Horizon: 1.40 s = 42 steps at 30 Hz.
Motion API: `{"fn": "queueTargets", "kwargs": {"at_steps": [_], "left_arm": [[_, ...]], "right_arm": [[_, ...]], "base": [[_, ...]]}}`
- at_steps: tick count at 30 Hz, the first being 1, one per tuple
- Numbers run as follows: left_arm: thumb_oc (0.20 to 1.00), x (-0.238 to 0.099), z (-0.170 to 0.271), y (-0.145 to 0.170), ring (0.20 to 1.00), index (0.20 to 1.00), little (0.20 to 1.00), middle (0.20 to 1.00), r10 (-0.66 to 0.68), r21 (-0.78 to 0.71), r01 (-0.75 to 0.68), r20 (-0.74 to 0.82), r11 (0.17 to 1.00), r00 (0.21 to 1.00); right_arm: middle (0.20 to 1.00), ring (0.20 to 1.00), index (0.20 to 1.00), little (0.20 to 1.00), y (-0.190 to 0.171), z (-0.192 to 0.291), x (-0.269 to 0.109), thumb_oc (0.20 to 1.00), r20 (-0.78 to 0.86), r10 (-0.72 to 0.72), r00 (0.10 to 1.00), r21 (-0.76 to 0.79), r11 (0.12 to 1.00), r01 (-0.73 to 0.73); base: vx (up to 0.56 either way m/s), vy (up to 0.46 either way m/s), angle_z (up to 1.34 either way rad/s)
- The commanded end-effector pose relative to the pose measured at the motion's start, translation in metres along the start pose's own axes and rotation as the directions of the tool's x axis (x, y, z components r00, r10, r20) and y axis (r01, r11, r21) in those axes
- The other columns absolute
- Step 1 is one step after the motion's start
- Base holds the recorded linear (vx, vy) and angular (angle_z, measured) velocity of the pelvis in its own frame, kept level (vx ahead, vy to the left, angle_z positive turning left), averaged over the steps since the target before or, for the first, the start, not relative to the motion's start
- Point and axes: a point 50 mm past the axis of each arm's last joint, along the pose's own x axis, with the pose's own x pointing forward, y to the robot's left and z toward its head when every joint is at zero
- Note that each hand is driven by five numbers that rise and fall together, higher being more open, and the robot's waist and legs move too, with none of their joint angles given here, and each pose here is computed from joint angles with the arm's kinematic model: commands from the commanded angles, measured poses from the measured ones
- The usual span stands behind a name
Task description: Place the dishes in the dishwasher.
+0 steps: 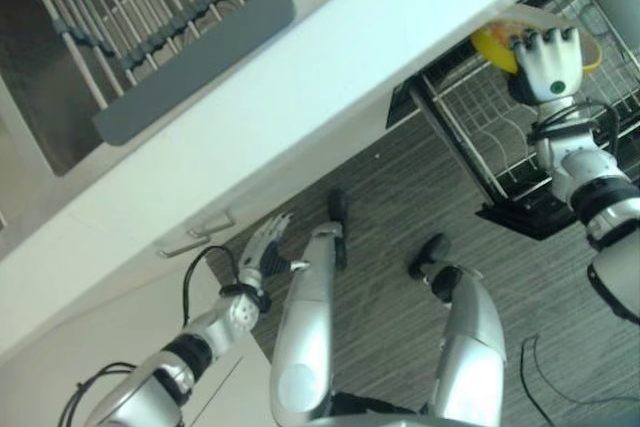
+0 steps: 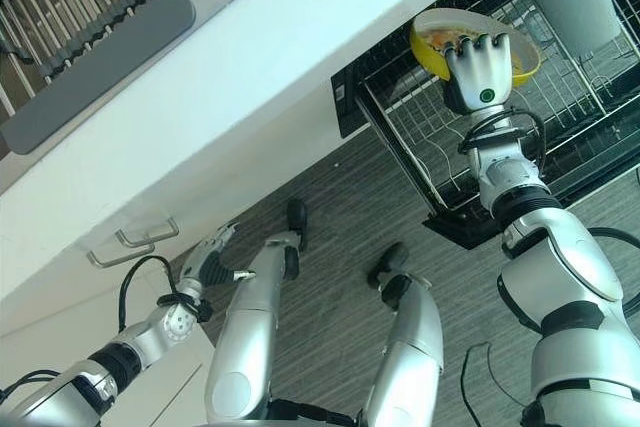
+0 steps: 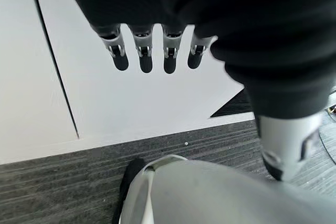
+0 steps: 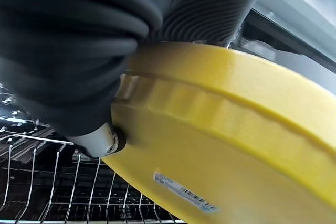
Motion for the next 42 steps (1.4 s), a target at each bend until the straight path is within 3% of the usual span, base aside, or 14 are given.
{"fn": "queueTargets", "kwargs": {"at_steps": [1, 17, 23, 35, 36, 37, 39, 40, 41, 42], "left_arm": [[1.000, -0.015, 0.016, -0.013, 1.000, 1.000, 1.000, 1.000, 0.016, -0.006, -0.015, 0.127, 1.000, 0.992], [1.000, -0.017, 0.041, -0.007, 1.000, 1.000, 1.000, 1.000, 0.109, 0.056, -0.136, 0.345, 0.989, 0.932], [1.000, -0.018, 0.051, -0.003, 1.000, 1.000, 1.000, 1.000, 0.171, -0.036, -0.170, 0.380, 0.985, 0.909], [1.000, -0.013, 0.065, 0.000, 1.000, 1.000, 1.000, 1.000, 0.238, -0.108, -0.212, 0.394, 0.971, 0.888], [1.000, -0.013, 0.065, 0.000, 1.000, 1.000, 1.000, 1.000, 0.242, -0.115, -0.214, 0.392, 0.970, 0.888], [1.000, -0.013, 0.065, 0.001, 1.000, 1.000, 1.000, 1.000, 0.245, -0.118, -0.216, 0.392, 0.969, 0.887], [1.000, -0.012, 0.065, 0.002, 1.000, 1.000, 1.000, 1.000, 0.249, -0.122, -0.218, 0.393, 0.968, 0.885], [1.000, -0.012, 0.064, 0.004, 1.000, 1.000, 1.000, 1.000, 0.253, -0.127, -0.221, 0.389, 0.967, 0.886], [1.000, -0.012, 0.064, 0.005, 1.000, 1.000, 1.000, 1.000, 0.255, -0.128, -0.222, 0.388, 0.967, 0.886], [1.000, -0.012, 0.065, 0.005, 1.000, 1.000, 1.000, 1.000, 0.258, -0.131, -0.225, 0.387, 0.966, 0.885]], "right_arm": [[0.200, 0.200, 0.200, 0.200, -0.040, -0.033, 0.041, 0.200, -0.075, -0.221, 0.973, -0.071, 0.974, 0.215], [0.200, 0.200, 0.200, 0.200, -0.053, -0.022, 0.060, 0.200, -0.091, -0.288, 0.953, -0.066, 0.957, 0.282], [0.200, 0.200, 0.200, 0.200, -0.062, -0.025, 0.065, 0.200, -0.218, -0.391, 0.894, -0.011, 0.917, 0.399], [0.200, 0.200, 0.200, 0.200, -0.061, -0.029, 0.063, 0.200, -0.274, -0.399, 0.875, 0.034, 0.905, 0.423], [0.410, 0.410, 0.410, 0.410, -0.060, -0.030, 0.063, 0.410, -0.277, -0.378, 0.884, 0.041, 0.914, 0.404], [0.545, 0.545, 0.545, 0.545, -0.059, -0.030, 0.063, 0.545, -0.279, -0.356, 0.892, 0.050, 0.922, 0.384], [0.573, 0.573, 0.573, 0.573, -0.055, -0.029, 0.062, 0.573, -0.281, -0.313, 0.907, 0.085, 0.934, 0.348], [0.925, 0.925, 0.925, 0.925, -0.052, -0.030, 0.062, 0.925, -0.314, -0.247, 0.917, 0.128, 0.946, 0.298], [1.000, 1.000, 1.000, 1.000, -0.049, -0.030, 0.062, 1.000, -0.329, -0.202, 0.922, 0.166, 0.949, 0.267], [1.000, 1.000, 1.000, 1.000, -0.043, -0.026, 0.059, 1.000, -0.354, -0.134, 0.925, 0.267, 0.934, 0.237]], "base": [[-0.04, 0.036, 0.00], [-0.01, 0.023, 0.00], [0.00, 0.012, 0.00], [-0.01, 0.048, -0.05], [-0.03, 0.035, -0.01], [0.00, 0.000, 0.00], [0.00, 0.000, 0.00], [0.00, 0.000, 0.00], [-0.03, 0.028, -0.03], [-0.02, 0.040, -0.03]]}}
